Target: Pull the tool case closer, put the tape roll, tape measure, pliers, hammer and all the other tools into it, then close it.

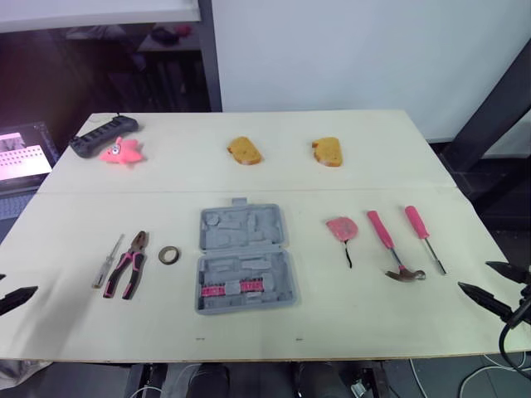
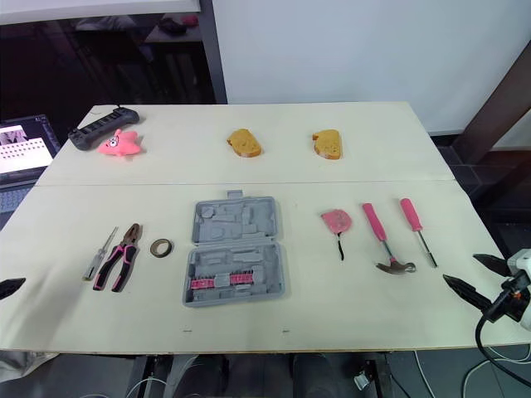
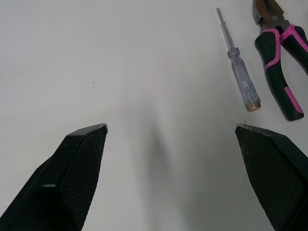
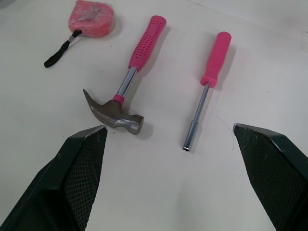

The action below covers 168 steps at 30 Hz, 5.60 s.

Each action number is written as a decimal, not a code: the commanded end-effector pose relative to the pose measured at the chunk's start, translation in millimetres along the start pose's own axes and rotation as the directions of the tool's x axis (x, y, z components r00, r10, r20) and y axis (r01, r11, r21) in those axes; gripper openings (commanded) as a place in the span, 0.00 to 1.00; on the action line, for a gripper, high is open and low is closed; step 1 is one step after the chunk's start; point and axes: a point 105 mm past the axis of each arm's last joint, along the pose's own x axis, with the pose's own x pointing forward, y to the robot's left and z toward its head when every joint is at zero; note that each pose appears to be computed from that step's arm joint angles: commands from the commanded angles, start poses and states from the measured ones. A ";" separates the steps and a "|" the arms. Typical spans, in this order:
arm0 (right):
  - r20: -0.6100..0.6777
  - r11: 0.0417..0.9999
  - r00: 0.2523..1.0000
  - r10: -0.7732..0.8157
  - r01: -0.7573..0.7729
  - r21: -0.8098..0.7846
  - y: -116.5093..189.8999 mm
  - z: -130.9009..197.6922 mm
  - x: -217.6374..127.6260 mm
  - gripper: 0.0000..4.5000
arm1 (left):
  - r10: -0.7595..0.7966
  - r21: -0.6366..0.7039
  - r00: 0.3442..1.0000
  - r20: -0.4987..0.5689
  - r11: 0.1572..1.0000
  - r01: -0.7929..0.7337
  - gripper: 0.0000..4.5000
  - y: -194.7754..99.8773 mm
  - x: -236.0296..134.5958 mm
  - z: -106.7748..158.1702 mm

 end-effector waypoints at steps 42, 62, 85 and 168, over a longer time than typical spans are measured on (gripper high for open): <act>-0.170 0.891 0.925 0.340 -0.375 -0.257 180.3 82.5 211.8 0.01 | -0.412 0.114 0.902 0.134 0.910 0.399 0.00 -225.0 161.3 51.3; -0.322 0.754 0.799 0.508 -0.593 -0.282 254.3 67.1 226.7 0.01 | -0.566 0.267 0.822 -0.058 0.785 0.559 0.00 -268.1 185.8 33.9; -0.427 0.721 0.710 0.560 -0.671 -0.170 285.9 32.6 153.0 0.01 | -0.668 0.187 0.722 -0.181 0.697 0.692 0.00 -278.2 129.5 -13.4; -0.111 0.993 0.988 0.108 -0.113 -0.040 21.3 12.8 -31.2 1.00 | 0.106 -0.025 0.986 -0.126 0.994 -0.110 0.99 19.0 -56.8 -19.3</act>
